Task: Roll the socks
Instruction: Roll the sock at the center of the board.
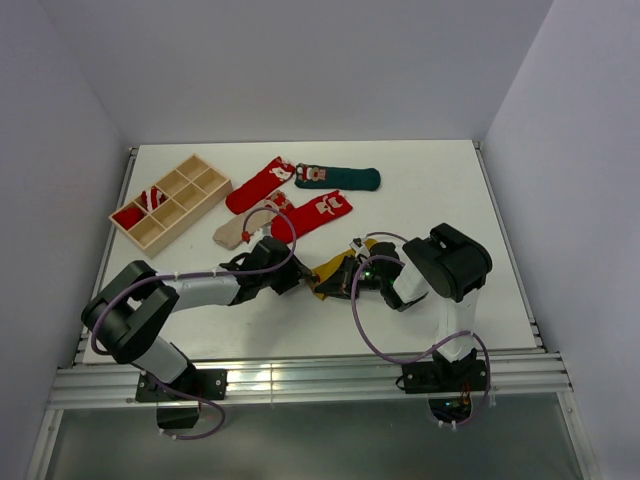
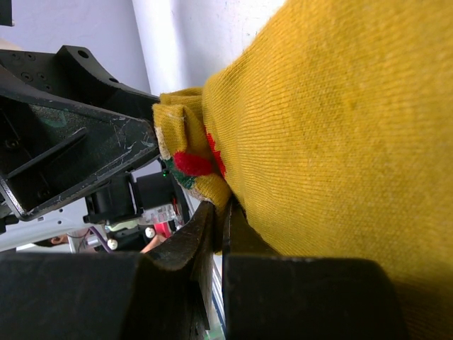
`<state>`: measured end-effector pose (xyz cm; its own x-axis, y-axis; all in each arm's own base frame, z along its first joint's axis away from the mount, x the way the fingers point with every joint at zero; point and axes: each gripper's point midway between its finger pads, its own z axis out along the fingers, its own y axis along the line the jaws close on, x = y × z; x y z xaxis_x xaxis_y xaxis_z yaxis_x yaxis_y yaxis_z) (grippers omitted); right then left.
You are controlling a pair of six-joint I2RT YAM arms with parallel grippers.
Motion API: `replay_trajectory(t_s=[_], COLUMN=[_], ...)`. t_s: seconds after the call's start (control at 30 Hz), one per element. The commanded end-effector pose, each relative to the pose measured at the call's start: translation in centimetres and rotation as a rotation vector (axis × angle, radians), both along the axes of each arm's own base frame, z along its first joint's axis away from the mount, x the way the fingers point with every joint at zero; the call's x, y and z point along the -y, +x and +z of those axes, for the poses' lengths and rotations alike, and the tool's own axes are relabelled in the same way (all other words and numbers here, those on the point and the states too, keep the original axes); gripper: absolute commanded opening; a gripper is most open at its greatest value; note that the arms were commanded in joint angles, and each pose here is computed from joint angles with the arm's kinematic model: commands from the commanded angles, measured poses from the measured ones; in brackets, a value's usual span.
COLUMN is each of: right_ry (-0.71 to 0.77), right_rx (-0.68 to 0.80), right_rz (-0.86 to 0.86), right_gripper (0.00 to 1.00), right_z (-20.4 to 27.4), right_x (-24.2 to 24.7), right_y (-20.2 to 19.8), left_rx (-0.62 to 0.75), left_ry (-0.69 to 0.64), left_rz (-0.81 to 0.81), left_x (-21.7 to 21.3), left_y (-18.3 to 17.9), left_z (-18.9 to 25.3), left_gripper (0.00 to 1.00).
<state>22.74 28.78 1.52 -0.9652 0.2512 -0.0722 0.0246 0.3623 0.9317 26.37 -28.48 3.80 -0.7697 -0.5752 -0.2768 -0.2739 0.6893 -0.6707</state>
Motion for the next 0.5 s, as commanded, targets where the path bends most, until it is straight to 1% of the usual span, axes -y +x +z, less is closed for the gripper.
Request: replay_trajectory(t_s=[0.0, 0.13, 0.23, 0.33, 0.37, 0.43, 0.47], right_ry=[-0.058, -0.066, -0.077, -0.1, -0.101, -0.123, -0.132], right_rx=[-0.047, -0.046, -0.038, -0.028, -0.019, -0.012, -0.009], right_rz=[-0.009, -0.011, -0.006, -0.006, -0.005, -0.004, -0.005], right_gripper=[0.0, 0.0, 0.0, 0.0, 0.0, 0.0, 0.0], right_z=[-1.9, -2.0, -2.0, -2.1, -1.9, -2.0, -2.0], right_x=[0.8, 0.9, 1.0, 1.1, 1.1, 1.2, 1.3], right_y=[-0.7, -0.7, -0.6, -0.5, -0.4, -0.3, -0.2], left_rx=[0.037, 0.026, -0.004, -0.032, -0.051, -0.059, -0.067], left_ry=[-0.021, 0.002, 0.027, 0.055, 0.073, 0.083, 0.092], left_rz=[-0.018, -0.021, -0.031, -0.041, -0.047, -0.05, -0.05], left_x=[1.0, 1.1, 1.3, 1.4, 1.3, 1.4, 1.3], left_y=[0.7, 0.9, 0.7, 0.4, 0.1, 0.0, -0.1], left_z=[0.9, 0.3, -0.7, -1.5, -2.1, -2.2, -2.4], left_gripper=[0.54, 0.53, 0.5, 0.44, 0.38, 0.31, 0.24])
